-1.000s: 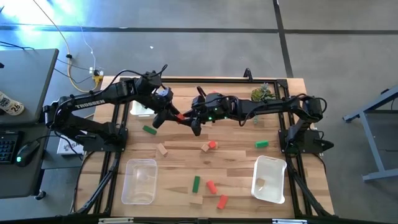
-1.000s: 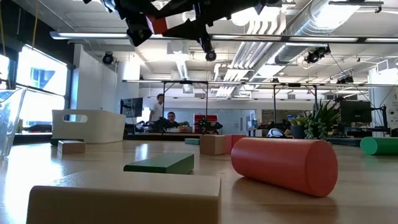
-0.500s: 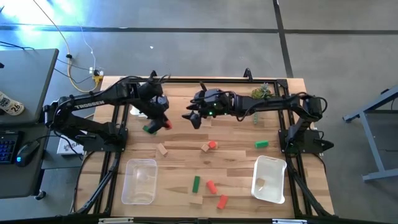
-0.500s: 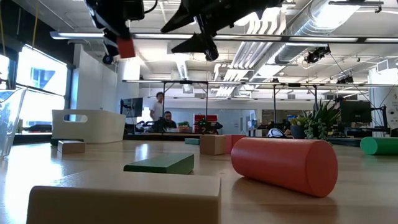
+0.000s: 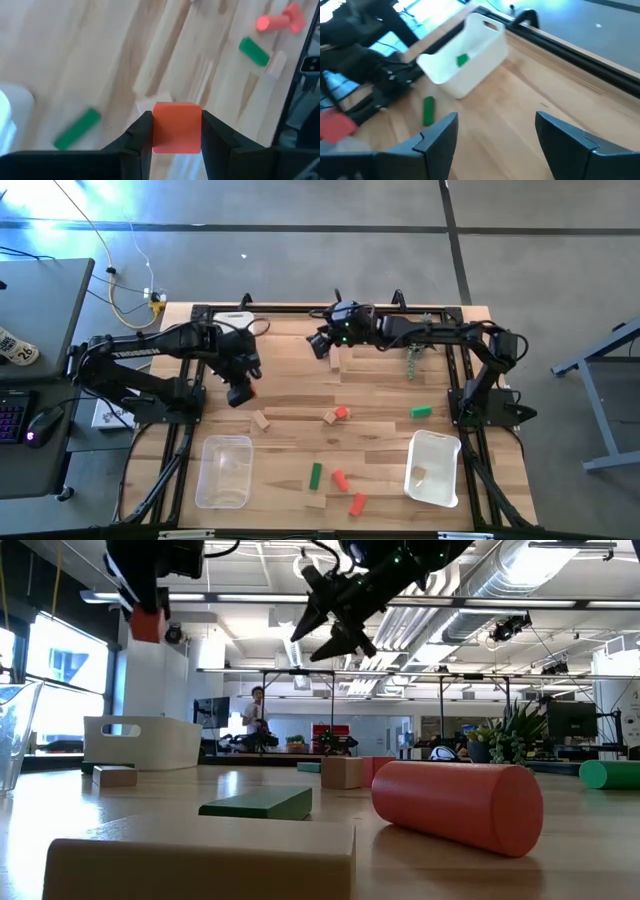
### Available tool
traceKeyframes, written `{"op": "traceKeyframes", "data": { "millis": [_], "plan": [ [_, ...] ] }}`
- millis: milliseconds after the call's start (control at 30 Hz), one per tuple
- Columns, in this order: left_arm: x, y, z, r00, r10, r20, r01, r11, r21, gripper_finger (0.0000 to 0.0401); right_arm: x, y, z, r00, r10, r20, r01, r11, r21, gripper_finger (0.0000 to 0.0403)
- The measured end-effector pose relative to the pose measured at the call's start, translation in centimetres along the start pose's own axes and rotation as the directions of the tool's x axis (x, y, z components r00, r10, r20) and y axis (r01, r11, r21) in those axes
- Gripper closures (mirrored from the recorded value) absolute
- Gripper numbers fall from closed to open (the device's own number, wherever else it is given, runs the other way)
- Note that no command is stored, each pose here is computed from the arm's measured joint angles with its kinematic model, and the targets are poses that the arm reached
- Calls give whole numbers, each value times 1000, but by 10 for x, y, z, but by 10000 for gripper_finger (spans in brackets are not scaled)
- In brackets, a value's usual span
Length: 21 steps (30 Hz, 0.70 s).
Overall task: Sort & place blocks by color
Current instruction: Put the orange block into the transparent bin
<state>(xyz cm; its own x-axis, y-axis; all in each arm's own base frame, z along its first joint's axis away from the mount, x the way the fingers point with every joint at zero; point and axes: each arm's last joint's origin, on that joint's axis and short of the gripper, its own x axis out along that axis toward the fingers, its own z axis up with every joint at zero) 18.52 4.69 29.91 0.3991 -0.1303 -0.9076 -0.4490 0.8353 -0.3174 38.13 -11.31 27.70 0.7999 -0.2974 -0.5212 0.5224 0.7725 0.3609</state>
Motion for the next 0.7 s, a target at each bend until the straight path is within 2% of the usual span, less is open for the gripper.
{"op": "traceKeyframes", "data": {
  "millis": [300, 467, 700],
  "plan": [
    [6, -36, -34, 982, 43, -183, -75, 983, -170, 299, 0, -16, -5, 993, -61, -102, 60, 998, -14, 151],
    [9, -58, -50, 974, 34, -222, -90, 965, -246, 299, -1, -18, -8, 987, -78, -137, 72, 996, -49, 151],
    [20, -80, -65, 969, 112, -221, -184, 922, -341, 298, -1, -18, -8, 987, -79, -141, 67, 994, -85, 151]
  ]
}}
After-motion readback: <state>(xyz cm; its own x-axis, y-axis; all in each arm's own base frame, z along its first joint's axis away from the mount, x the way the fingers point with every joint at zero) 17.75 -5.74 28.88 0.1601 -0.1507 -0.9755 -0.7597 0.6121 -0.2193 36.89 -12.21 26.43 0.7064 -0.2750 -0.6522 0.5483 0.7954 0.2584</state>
